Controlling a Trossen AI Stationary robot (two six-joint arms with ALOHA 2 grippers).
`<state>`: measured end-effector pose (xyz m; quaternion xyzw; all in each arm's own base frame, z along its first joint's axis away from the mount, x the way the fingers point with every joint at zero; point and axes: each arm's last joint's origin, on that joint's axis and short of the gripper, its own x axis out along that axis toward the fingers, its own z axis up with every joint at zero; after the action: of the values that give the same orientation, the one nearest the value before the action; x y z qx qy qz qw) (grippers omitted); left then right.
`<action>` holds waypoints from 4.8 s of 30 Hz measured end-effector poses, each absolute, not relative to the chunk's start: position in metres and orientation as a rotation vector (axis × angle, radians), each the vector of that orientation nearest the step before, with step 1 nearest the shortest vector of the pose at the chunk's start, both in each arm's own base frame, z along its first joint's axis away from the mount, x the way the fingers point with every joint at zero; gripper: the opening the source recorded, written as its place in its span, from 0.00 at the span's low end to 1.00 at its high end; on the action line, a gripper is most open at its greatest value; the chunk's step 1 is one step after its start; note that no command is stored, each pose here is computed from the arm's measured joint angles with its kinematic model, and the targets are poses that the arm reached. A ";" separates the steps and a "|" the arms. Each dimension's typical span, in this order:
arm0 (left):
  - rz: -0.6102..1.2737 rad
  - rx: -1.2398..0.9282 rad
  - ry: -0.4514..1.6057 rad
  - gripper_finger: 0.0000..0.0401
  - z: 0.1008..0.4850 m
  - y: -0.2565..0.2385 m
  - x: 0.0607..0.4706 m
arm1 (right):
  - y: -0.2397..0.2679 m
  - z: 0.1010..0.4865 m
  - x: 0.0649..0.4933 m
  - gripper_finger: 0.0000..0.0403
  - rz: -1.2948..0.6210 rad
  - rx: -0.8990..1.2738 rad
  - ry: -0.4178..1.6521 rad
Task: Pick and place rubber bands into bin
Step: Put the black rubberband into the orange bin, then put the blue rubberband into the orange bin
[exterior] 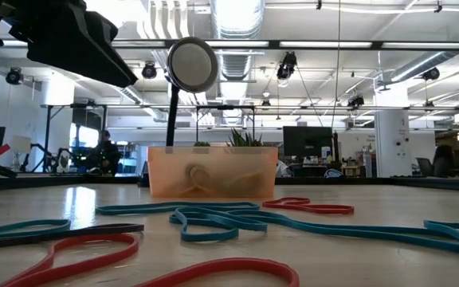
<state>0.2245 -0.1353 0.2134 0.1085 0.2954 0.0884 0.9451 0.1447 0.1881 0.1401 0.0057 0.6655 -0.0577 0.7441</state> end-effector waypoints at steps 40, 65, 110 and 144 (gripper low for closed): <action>0.199 0.223 0.609 0.31 0.204 -0.129 0.224 | 0.178 0.208 0.168 0.02 -0.314 -0.260 0.812; 0.327 0.294 0.529 0.31 0.209 -0.125 0.227 | 0.081 0.239 0.284 0.02 -0.670 -0.255 0.497; 0.348 0.293 0.519 0.31 0.210 -0.124 0.227 | 0.016 0.167 0.343 0.26 -0.415 -0.094 0.655; -0.223 -0.271 0.863 0.31 0.191 -0.145 0.222 | 0.111 0.199 0.294 0.17 0.277 -0.053 0.800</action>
<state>0.2216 -0.1452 0.1906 -0.1308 0.4159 -0.1075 0.8935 0.2944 0.1110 0.1988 -0.0257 0.3882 0.1342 0.9114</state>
